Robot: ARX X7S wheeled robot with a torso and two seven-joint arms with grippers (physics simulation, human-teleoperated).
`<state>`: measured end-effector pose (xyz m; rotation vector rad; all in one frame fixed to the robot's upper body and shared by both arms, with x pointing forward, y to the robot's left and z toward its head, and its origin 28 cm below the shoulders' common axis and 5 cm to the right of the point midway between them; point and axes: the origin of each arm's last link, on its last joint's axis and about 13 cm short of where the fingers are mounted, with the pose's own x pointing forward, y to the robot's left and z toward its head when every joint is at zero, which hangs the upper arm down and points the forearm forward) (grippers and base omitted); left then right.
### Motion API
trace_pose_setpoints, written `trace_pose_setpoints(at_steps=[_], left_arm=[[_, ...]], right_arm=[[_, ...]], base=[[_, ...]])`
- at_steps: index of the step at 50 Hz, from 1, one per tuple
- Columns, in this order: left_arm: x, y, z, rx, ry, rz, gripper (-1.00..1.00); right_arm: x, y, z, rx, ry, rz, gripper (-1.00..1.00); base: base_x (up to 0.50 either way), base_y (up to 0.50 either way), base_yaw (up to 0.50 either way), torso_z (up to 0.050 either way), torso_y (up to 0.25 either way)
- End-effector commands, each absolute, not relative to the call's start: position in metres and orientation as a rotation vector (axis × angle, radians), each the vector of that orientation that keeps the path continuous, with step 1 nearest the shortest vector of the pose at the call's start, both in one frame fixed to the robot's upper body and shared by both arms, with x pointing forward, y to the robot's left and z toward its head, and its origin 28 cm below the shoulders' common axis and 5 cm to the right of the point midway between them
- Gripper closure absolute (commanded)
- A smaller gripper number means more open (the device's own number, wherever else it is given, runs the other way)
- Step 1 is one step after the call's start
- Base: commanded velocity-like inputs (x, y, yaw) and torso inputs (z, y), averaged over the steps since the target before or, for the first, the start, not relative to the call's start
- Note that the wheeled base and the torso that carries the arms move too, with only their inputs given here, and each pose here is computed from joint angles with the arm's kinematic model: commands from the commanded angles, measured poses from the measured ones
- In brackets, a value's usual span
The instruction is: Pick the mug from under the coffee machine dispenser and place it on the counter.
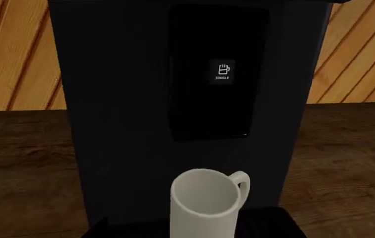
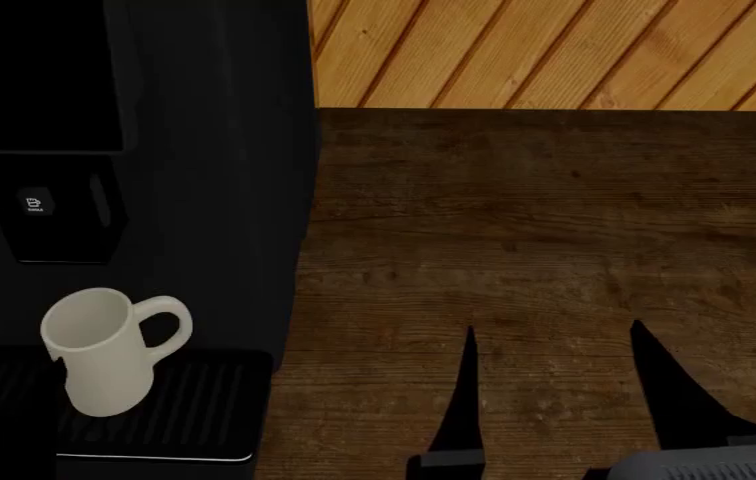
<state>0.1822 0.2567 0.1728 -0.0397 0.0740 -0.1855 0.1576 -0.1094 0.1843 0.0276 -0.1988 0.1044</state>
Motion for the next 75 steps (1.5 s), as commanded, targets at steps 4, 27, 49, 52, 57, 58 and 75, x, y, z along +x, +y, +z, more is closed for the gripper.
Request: trace_pose_setpoints(at_steps=[4, 27, 49, 52, 57, 58, 75], left_arm=[[0.202, 0.26, 0.141, 0.024, 0.122, -0.326, -1.0], [0.23, 0.252, 0.115, 0.01, 0.15, -0.302, -1.0], [0.244, 0.248, 0.1, 0.0, 0.146, -0.254, -1.0], [0.247, 0.248, 0.097, 0.0, 0.147, -0.251, -1.0], [0.247, 0.247, 0.094, -0.009, 0.155, -0.256, -1.0], [0.247, 0.246, 0.093, -0.015, 0.161, -0.261, -1.0], [0.252, 0.243, 0.085, -0.04, 0.18, -0.277, -1.0]], right_arm=[[0.158, -0.108, 0.178, 0.036, -0.18, 0.101, -1.0], [0.158, -0.108, 0.176, 0.022, -0.182, 0.105, -1.0], [0.161, -0.109, 0.172, 0.019, -0.172, 0.098, -1.0], [0.162, -0.109, 0.171, 0.019, -0.168, 0.098, -1.0], [0.16, -0.108, 0.17, 0.019, -0.165, 0.101, -1.0], [0.16, -0.108, 0.17, 0.02, -0.163, 0.102, -1.0], [0.16, -0.109, 0.168, 0.012, -0.153, 0.1, -1.0]], base=[[0.0, 0.0, 0.0, 0.0, 0.0], [0.0, 0.0, 0.0, 0.0, 0.0], [0.0, 0.0, 0.0, 0.0, 0.0], [0.0, 0.0, 0.0, 0.0, 0.0], [0.0, 0.0, 0.0, 0.0, 0.0], [0.0, 0.0, 0.0, 0.0, 0.0], [0.0, 0.0, 0.0, 0.0, 0.0]])
